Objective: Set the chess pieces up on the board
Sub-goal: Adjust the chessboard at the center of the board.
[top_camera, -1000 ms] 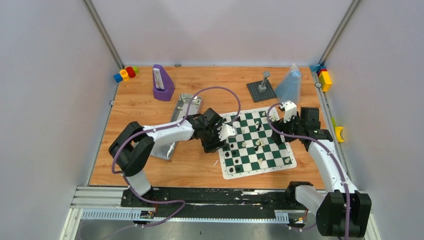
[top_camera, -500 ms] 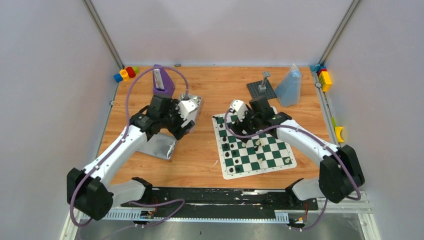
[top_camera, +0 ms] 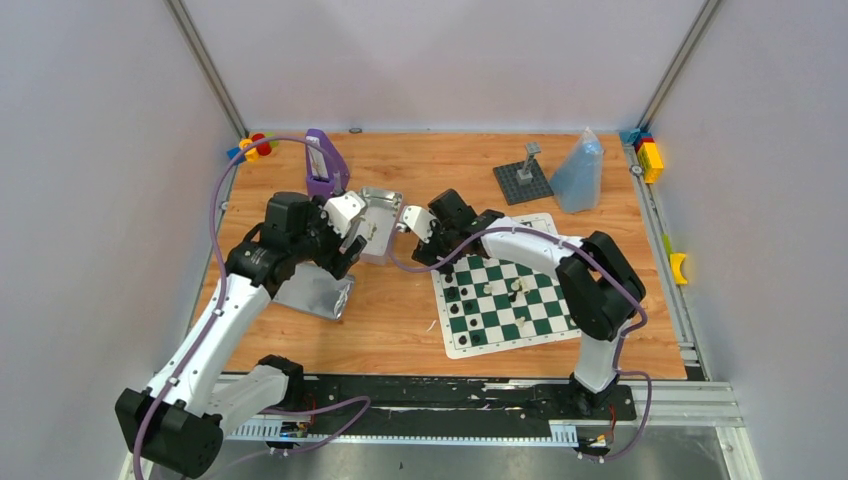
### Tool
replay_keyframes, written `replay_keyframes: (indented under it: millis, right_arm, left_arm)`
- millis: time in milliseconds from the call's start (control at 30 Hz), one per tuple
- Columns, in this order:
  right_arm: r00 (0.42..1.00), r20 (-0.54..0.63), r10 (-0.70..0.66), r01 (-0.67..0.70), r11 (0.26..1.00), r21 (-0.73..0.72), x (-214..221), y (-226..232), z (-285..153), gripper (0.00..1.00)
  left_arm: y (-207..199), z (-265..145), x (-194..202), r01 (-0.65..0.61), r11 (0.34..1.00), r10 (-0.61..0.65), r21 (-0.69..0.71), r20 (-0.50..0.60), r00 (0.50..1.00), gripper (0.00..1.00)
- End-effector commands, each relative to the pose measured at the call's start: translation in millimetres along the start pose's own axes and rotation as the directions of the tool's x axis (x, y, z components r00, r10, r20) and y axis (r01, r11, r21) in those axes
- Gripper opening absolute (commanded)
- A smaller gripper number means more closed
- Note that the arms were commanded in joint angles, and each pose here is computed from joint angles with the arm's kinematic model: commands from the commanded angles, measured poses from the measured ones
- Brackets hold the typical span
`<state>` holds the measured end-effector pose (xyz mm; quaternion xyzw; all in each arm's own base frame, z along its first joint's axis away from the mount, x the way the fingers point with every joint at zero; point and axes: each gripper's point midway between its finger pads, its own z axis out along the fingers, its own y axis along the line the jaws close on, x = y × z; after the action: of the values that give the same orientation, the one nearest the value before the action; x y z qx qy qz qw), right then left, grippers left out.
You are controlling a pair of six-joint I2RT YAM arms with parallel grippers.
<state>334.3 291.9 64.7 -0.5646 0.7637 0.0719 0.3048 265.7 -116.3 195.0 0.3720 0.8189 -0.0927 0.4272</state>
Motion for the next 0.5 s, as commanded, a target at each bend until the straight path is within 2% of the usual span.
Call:
replay_keyframes:
  millis: [0, 467]
  right_arm:
    - [0.998, -0.003, -0.066, 0.066, 0.996, 0.066, -14, -14, 8, 0.77]
    - [0.994, -0.049, -0.103, 0.103, 0.995, 0.007, 0, 22, 18, 0.76]
  left_arm:
    - [2, -3, -1, 0.022, 1.000, -0.022, -0.017, 0.022, 1.000, 0.94]
    - [8, -11, -2, 0.033, 0.997, -0.029, -0.071, 0.055, 0.998, 0.96]
